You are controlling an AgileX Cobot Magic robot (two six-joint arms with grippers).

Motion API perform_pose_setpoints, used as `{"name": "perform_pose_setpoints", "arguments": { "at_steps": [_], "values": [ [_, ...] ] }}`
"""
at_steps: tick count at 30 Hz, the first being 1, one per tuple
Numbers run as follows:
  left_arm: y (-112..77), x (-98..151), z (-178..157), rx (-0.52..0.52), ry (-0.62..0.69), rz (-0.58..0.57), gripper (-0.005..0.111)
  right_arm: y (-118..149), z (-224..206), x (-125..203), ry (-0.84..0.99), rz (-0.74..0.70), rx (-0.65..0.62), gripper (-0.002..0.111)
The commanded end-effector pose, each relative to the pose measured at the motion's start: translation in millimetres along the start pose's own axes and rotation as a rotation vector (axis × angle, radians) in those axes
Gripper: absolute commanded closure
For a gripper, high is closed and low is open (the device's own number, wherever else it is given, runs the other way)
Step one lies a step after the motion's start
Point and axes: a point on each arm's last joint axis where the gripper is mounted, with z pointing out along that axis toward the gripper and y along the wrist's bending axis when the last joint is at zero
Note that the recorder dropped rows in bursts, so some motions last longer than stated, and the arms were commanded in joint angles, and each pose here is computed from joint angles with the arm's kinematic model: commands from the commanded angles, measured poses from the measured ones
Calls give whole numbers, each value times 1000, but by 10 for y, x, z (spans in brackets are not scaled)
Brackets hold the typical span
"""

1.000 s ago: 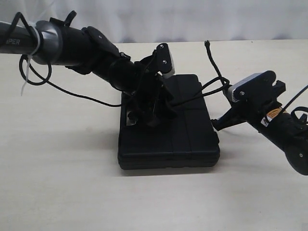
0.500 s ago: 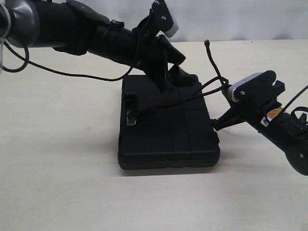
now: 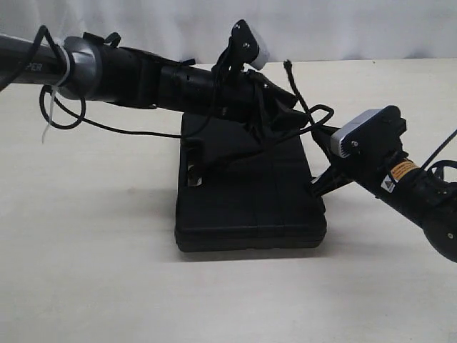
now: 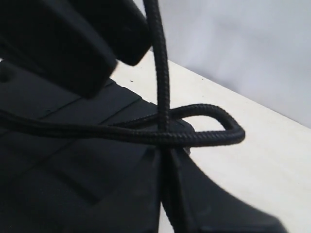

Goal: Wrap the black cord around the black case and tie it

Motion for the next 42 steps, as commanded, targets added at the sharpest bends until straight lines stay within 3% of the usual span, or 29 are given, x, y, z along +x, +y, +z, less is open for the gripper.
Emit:
{"name": "perform_pose_setpoints", "arguments": {
  "at_steps": [1, 5, 10, 13, 15, 16, 20, 22, 25, 28, 36, 42],
  "values": [
    [-17, -216, 25, 20, -66, 50, 69, 15, -7, -21, -25, -4, -13, 104],
    [-33, -293, 56, 20, -78, 69, 69, 29, -7, -24, -28, -15, -28, 104],
    [74, -132, 112, -73, -5, 19, 69, 29, -7, -24, -28, -15, -28, 104],
    [57, -107, 131, -47, -12, 14, 71, 29, -7, -27, -32, -15, -27, 104],
    [28, -123, 131, -15, -29, 37, 98, 29, -7, -27, -32, -15, -27, 104],
    [28, -123, 131, -15, -29, 46, 105, 28, -7, -31, -36, -17, -27, 104],
    [37, -124, 131, -24, -26, 73, 107, 28, -7, -31, -36, -38, -26, 104],
    [57, -150, 125, -30, -31, 78, 107, 28, -7, -31, -36, -73, -26, 97],
    [97, -336, 106, -46, -71, 117, 107, 23, -7, -24, -29, -106, -20, 71],
    [120, -479, 65, -72, -91, 144, 107, 24, -7, -9, -13, -138, -22, 57],
    [69, -839, -127, -117, -143, 201, 107, -184, -28, 62, 67, -1, 208, 53],
    [8, -1093, -294, -152, -179, 240, 107, -199, -32, 68, 72, 13, 225, 53]
  ]
}}
